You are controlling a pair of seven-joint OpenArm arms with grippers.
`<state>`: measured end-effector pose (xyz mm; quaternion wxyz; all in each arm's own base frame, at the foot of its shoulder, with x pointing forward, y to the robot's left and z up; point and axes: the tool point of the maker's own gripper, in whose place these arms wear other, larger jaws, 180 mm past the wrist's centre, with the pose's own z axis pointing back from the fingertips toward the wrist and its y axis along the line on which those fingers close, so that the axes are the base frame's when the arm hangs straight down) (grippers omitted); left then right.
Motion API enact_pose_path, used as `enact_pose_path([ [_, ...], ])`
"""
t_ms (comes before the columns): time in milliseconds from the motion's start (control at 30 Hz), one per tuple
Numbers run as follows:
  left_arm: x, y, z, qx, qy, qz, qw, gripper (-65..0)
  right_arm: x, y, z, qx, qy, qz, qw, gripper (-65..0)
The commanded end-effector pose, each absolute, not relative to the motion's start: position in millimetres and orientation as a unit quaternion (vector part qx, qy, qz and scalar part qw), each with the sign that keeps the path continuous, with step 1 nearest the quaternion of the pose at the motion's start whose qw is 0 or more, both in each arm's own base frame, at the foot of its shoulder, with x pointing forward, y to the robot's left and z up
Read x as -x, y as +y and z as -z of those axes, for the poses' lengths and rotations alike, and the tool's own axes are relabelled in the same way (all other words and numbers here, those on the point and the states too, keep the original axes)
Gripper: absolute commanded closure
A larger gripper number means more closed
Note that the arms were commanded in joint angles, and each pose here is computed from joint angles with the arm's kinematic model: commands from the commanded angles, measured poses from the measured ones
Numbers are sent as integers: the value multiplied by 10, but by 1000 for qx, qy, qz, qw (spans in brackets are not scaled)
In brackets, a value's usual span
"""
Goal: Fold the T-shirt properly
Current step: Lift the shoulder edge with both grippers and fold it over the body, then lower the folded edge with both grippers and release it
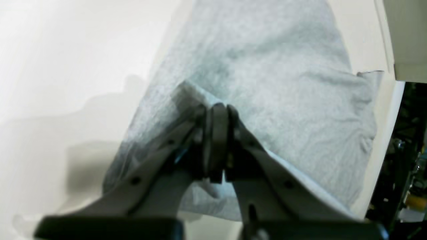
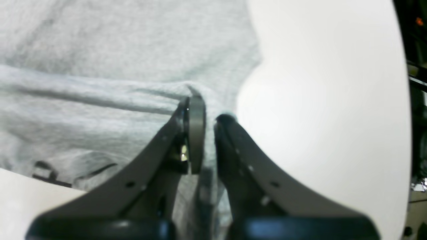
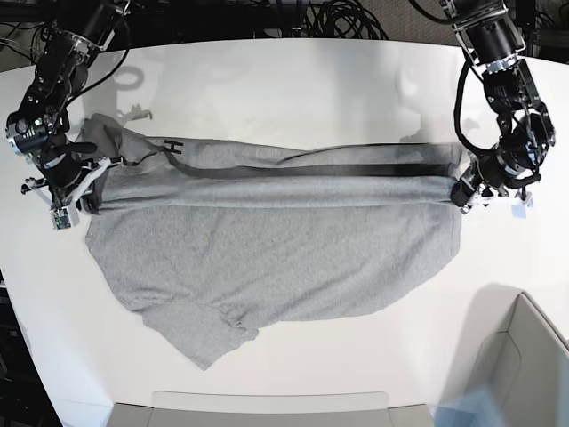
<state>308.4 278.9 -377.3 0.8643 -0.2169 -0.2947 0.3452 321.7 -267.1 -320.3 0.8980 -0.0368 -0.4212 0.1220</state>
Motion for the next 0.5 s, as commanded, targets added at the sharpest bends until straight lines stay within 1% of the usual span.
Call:
enact_pose_path([
  [0,-3225,2872,3592,215,-323,-339,857,0,-3356,-2682,3042,42,-445,-132,885,0],
  [233,-3384,2897,3705,233,-304,-365,849,0,-3587,-2568,3112,16,-441,-135,887,0],
  [367,-3455,2893,3656,238,-310,-363,846,0,-3719,-2608,3122,12,-440,-123,890,0],
  [433,-3472,2899,3638,238,-312,-363,845,0,-3789,-2648,3124,26,-433,-124,892,-34],
  [467,-3472,2899,3638,238,-312,-363,845,-28,-3804,-2682,3138,37,-426,-125,895,-65],
])
